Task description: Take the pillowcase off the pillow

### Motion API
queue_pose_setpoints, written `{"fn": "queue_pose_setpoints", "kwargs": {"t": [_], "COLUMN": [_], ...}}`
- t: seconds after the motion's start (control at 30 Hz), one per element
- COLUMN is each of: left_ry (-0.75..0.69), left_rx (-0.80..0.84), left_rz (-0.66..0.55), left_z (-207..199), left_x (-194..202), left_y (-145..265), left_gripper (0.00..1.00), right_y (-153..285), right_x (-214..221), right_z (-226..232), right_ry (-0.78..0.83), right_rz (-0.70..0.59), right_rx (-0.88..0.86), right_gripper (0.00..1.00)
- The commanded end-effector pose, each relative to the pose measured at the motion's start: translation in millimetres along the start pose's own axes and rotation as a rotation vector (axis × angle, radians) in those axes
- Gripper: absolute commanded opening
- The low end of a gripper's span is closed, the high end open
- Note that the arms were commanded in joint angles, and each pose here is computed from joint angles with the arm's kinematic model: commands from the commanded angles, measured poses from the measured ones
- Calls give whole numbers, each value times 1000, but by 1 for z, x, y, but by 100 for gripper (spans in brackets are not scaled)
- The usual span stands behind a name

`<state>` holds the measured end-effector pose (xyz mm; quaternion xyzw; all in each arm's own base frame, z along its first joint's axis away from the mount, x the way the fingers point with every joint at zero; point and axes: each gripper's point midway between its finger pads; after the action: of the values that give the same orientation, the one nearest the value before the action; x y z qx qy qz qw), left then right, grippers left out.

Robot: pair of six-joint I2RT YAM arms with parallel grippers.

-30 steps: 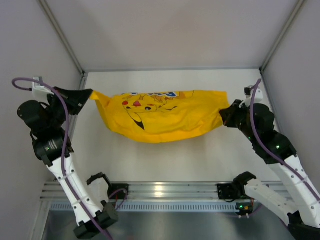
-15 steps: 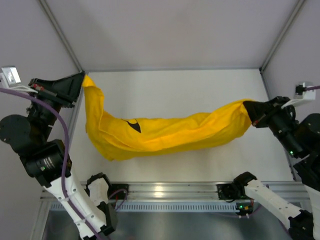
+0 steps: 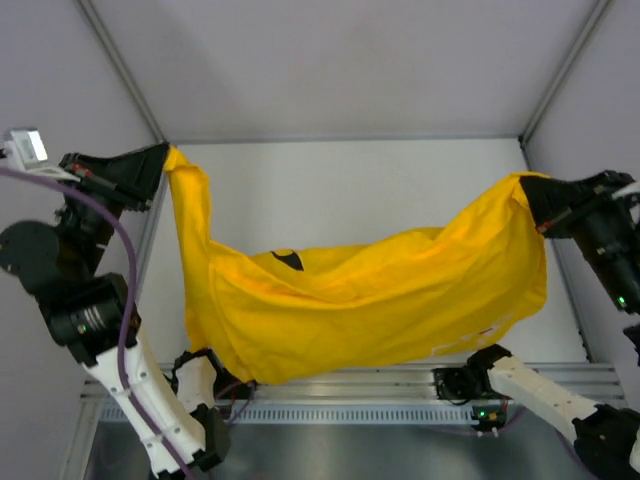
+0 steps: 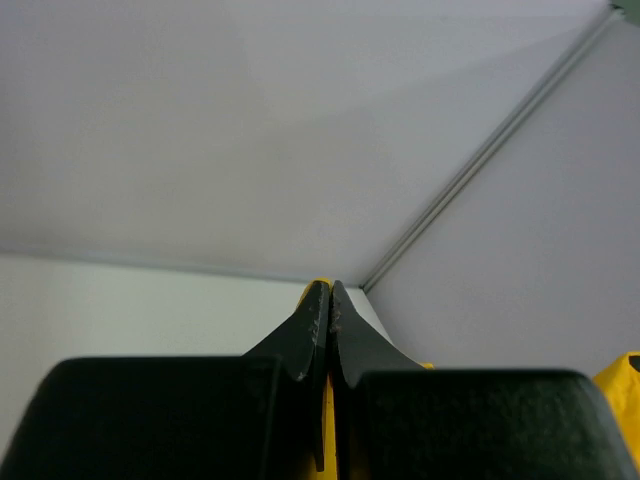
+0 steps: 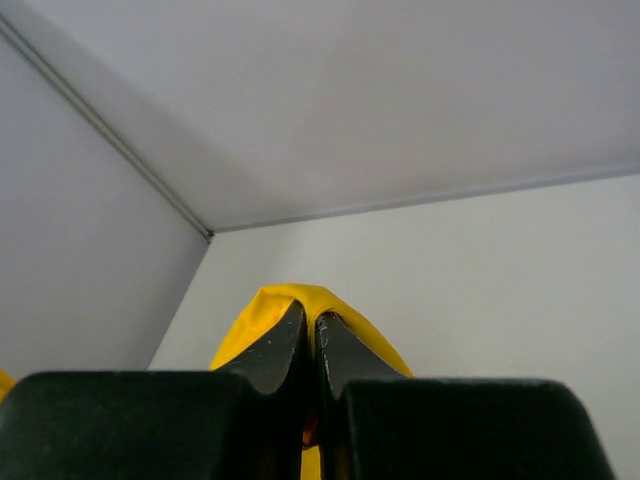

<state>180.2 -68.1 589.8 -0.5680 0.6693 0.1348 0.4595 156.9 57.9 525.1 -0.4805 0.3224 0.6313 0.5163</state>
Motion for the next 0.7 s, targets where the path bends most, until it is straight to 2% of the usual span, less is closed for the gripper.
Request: {"fn": "queue_pose_setpoints", "kwargs": {"t": [0.0, 0.07, 0.1, 0.2, 0.23, 0.33, 0.37, 0.4, 0.43, 0.47, 0.5, 0.53, 0.57, 0.6, 0.67], "left_ry": [221, 293, 360, 395, 375, 379, 383, 377, 353, 356, 352, 337, 325, 307, 276], "left_rx": [-166, -235, -304, -446, -435, -478, -489, -487, -497, -506, -511, -521, -527, -527, -543], "left_rz": [151, 194, 232, 281, 333, 404, 427, 450, 453, 467, 468, 468, 457, 448, 424], "left_z": [110, 148, 183, 242, 244, 258, 263, 263, 268, 274, 275, 278, 275, 273, 265], "left_x": [40, 65, 91, 136, 153, 186, 195, 202, 203, 208, 209, 210, 207, 204, 198], "left_y": [-32, -32, -29, -23, -28, -37, -40, -44, -45, -46, -46, -44, -42, -40, -31], "left_gripper": [0, 0, 0, 0, 0, 0, 1, 17, 37, 64, 73, 99, 99, 99, 99], "right_y": [-92, -120, -133, -182, -204, -237, -244, -249, -249, -248, -241, -235, -234, -223, -208], "right_x": [61, 84, 96, 136, 150, 180, 178, 182, 188, 191, 185, 197, 195, 188, 206], "right_z": [-18, -30, -35, -71, -97, -136, -143, -145, -148, -147, -143, -138, -130, -119, -96], "right_ry": [115, 135, 144, 134, 99, 80, 99, 122, 152, 156, 165, 187, 199, 212, 242], "right_rz": [216, 280, 309, 370, 396, 454, 454, 470, 491, 496, 483, 508, 492, 468, 502], "right_rx": [175, 248, 275, 372, 401, 439, 424, 422, 421, 417, 406, 381, 348, 321, 254], "right_gripper": [0, 0, 0, 0, 0, 0, 18, 41, 69, 75, 80, 88, 90, 99, 99]}}
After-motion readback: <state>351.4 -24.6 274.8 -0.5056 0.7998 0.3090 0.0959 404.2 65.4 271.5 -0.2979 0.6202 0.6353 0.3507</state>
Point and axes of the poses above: each gripper's point midway between its finger pads, its own y axis back along the fingers, its own z axis along the line the jaws close on, x = y × z, and after that the axes turned 6 degrees about y, right-handed
